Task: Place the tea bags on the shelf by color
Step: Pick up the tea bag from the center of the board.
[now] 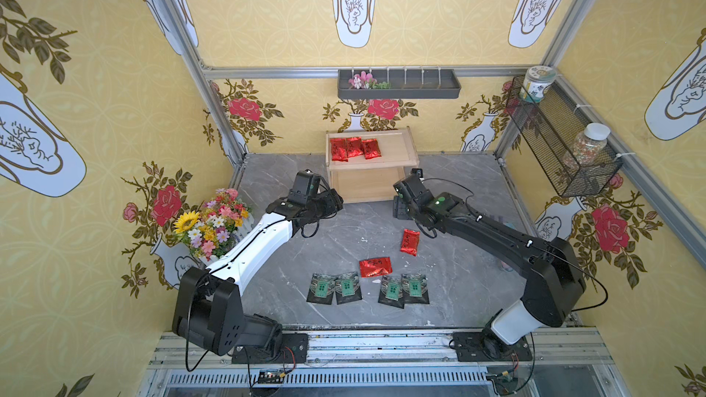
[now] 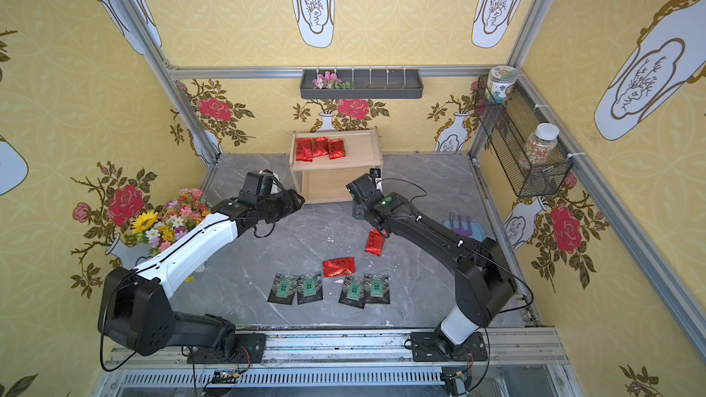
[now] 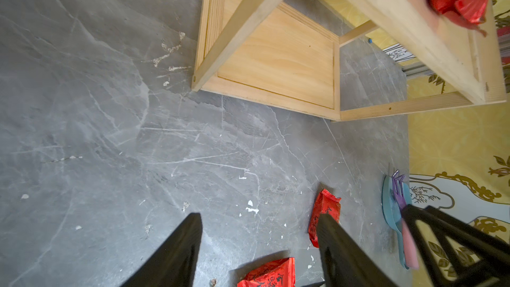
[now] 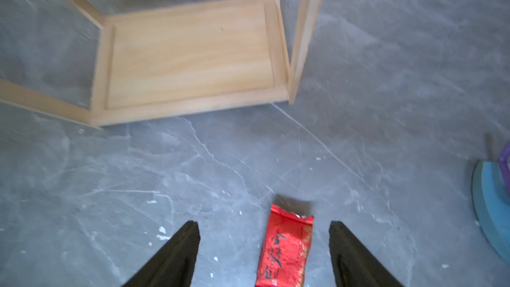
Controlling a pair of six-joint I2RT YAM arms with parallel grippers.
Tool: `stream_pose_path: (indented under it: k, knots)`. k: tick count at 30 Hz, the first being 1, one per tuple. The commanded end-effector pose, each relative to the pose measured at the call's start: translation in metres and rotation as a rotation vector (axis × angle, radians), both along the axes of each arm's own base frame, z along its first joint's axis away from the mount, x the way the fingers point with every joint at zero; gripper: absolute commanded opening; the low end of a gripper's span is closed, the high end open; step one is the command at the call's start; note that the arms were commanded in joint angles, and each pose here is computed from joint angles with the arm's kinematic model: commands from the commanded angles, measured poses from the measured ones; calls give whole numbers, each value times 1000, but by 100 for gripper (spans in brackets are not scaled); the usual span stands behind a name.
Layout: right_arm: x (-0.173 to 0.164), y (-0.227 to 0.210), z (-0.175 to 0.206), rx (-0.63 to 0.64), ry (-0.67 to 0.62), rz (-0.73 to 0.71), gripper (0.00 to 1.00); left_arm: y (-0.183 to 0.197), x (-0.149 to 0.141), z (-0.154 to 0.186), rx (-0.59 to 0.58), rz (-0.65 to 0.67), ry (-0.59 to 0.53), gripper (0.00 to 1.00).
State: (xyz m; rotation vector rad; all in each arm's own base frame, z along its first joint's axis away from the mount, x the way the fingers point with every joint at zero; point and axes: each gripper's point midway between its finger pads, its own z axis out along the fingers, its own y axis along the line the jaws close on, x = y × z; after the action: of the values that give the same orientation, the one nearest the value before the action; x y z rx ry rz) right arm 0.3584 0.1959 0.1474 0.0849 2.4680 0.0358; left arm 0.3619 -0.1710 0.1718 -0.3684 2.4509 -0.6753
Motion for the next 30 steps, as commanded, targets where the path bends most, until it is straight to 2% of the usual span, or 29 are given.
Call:
stream_pose_path:
  k: [1, 4, 12, 23, 30]
  knots:
    - [-13, -4, -27, 38, 70, -69, 83, -5, 0, -3, -20, -17, -2, 71]
    - [-21, -3, -50, 48, 143, -79, 88, -5, 1, -5, -18, -17, 2, 72]
    - [-40, -7, -96, 104, 303, -139, 88, -3, 1, -11, -4, -11, 16, 72]
    - [-45, -9, -119, 120, 332, -157, 81, -4, 1, -18, 2, -11, 36, 73]
    - [-37, -8, -119, 98, 311, -146, 76, -4, 1, -20, 6, -10, 40, 73]
